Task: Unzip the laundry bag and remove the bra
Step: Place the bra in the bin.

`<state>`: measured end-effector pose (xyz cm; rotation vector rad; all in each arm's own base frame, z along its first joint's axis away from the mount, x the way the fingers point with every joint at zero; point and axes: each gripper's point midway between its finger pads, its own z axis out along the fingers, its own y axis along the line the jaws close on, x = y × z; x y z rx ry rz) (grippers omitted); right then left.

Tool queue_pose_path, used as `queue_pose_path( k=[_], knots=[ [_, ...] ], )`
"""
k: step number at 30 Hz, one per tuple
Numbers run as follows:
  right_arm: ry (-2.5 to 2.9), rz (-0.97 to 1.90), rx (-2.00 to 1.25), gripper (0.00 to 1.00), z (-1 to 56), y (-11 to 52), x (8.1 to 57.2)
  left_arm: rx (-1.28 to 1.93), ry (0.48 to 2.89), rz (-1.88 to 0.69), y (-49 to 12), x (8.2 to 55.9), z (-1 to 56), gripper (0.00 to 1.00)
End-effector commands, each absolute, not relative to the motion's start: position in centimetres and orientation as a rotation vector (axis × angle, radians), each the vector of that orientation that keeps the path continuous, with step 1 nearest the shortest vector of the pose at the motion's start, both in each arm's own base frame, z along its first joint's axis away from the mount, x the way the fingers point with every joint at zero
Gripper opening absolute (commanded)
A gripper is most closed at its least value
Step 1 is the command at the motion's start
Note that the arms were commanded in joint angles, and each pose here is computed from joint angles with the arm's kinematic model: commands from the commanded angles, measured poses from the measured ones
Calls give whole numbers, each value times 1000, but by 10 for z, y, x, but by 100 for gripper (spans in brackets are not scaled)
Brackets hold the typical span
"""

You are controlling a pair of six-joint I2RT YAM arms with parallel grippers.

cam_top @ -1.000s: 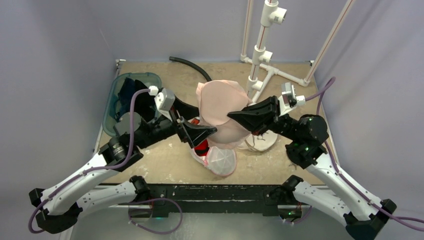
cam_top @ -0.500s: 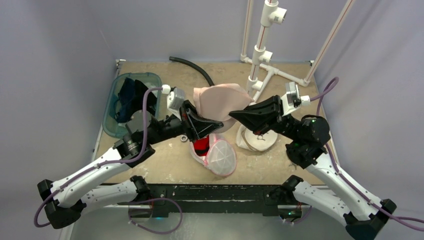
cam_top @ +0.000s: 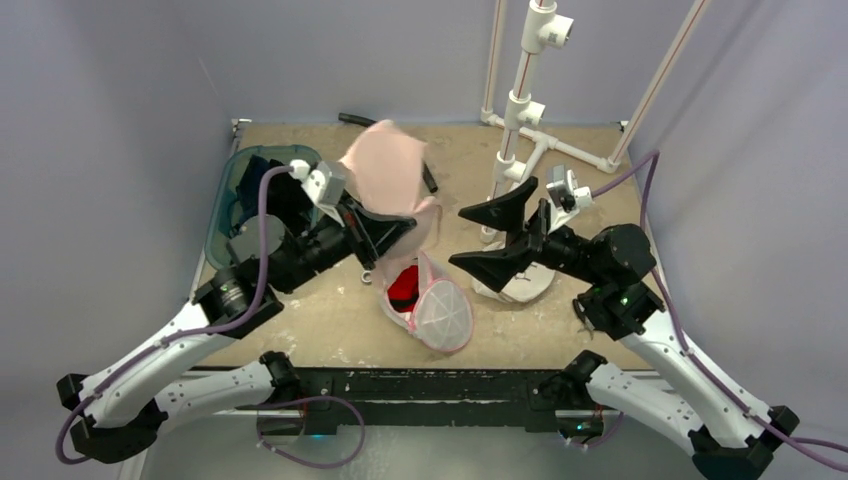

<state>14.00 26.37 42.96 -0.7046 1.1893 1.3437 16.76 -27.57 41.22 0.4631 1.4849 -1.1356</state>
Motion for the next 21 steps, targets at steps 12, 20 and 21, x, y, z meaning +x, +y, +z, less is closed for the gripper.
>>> queue_pose_path(
  k=[12, 20, 21],
  knots=[
    [1258, 1218, -570, 98, 392, 221, 127, 234, 1883, -30, -153, 263, 394, 0],
    [1309, 1266, -567, 98, 363, 228, 128, 63, 2109, -355, -99, 385, 350, 0],
    [1318, 1278, -567, 98, 359, 229, 127, 48, 2095, -462, -99, 398, 350, 0]
  ],
)
